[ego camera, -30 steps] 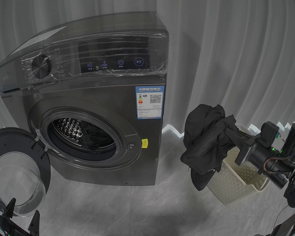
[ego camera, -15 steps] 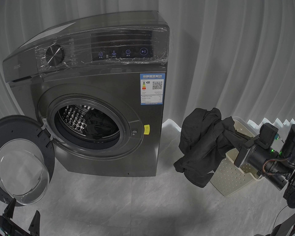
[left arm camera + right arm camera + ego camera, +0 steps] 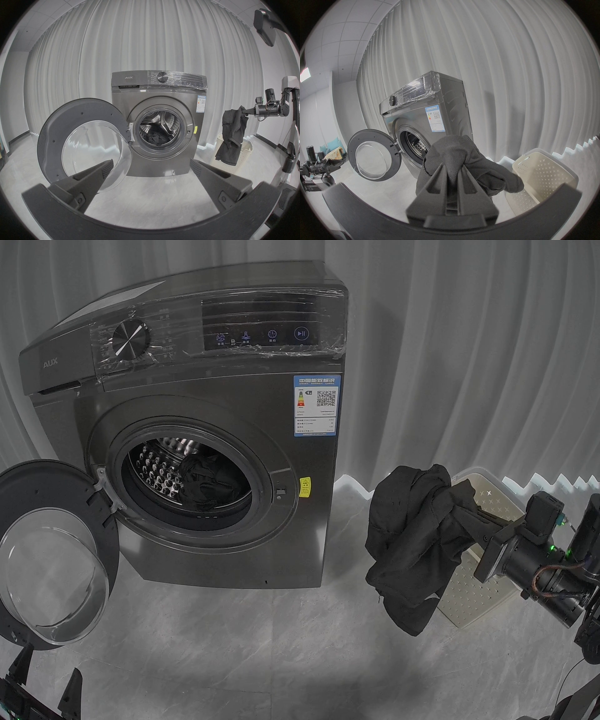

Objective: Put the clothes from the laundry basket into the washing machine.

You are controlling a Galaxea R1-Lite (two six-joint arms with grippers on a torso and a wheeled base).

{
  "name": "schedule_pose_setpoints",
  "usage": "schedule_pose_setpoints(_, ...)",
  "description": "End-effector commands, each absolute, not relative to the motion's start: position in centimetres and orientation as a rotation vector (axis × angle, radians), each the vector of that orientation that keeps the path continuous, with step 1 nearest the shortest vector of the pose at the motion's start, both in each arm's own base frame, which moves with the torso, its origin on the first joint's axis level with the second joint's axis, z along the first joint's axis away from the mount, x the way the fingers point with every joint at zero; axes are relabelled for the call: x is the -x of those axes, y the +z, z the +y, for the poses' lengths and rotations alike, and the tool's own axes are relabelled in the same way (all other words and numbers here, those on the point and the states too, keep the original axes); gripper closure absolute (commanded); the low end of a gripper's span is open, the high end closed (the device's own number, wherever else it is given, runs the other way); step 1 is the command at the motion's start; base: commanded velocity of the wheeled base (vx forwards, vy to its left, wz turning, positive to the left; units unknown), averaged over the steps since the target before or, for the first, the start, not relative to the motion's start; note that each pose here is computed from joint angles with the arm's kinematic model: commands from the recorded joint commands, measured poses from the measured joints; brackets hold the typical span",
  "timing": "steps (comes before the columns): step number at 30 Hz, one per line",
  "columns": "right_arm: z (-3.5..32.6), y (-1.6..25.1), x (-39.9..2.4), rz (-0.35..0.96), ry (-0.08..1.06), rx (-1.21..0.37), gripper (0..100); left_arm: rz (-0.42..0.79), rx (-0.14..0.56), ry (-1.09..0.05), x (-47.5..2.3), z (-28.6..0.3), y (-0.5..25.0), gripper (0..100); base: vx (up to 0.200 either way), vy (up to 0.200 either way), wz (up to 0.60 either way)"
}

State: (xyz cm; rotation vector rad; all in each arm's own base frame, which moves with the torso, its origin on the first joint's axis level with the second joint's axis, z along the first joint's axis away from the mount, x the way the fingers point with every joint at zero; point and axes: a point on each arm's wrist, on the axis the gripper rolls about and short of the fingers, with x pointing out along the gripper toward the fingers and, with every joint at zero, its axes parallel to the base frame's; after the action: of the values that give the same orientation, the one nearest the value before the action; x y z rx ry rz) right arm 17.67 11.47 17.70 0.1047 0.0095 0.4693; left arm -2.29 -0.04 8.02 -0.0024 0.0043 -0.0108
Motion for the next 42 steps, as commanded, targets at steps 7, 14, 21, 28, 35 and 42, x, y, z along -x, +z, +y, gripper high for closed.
schedule_pose_setpoints(7, 11.6, 17.51, -17.73, 0.018, 0.472, -0.102, 100, 0.003, 0.003, -0.009, 2.3, -0.03, 7.57, 0, 0.0, 0.2, 0.0)
schedule_pose_setpoints(14, 11.78, 17.51, -17.6, 0.019, 0.48, -0.103, 100, 0.003, 0.006, -0.008, 2.3, -0.03, 7.57, 0, 0.0, 0.0, 0.0)
schedule_pose_setpoints(21, 11.79, 17.51, -17.6, 0.019, 0.482, -0.104, 100, 0.002, 0.006, -0.008, 2.3, -0.03, 7.59, 0, -0.143, 0.0, 0.0)
schedule_pose_setpoints(28, 11.82, 17.44, -17.64, 0.022, 0.484, -0.103, 100, 0.002, 0.005, -0.008, 2.3, -0.03, 7.59, 0, -0.029, 0.0, 0.0)
schedule_pose_setpoints(35, 11.83, 17.44, -17.64, 0.023, 0.486, -0.105, 100, 0.003, 0.005, -0.008, 2.3, -0.03, 7.57, 0, 0.0, 0.114, 0.0)
schedule_pose_setpoints(42, 11.85, 17.27, -17.62, 0.03, 0.487, -0.102, 100, 0.003, 0.005, -0.008, 2.3, -0.03, 7.57, 0, 0.0, 0.2, 0.0)
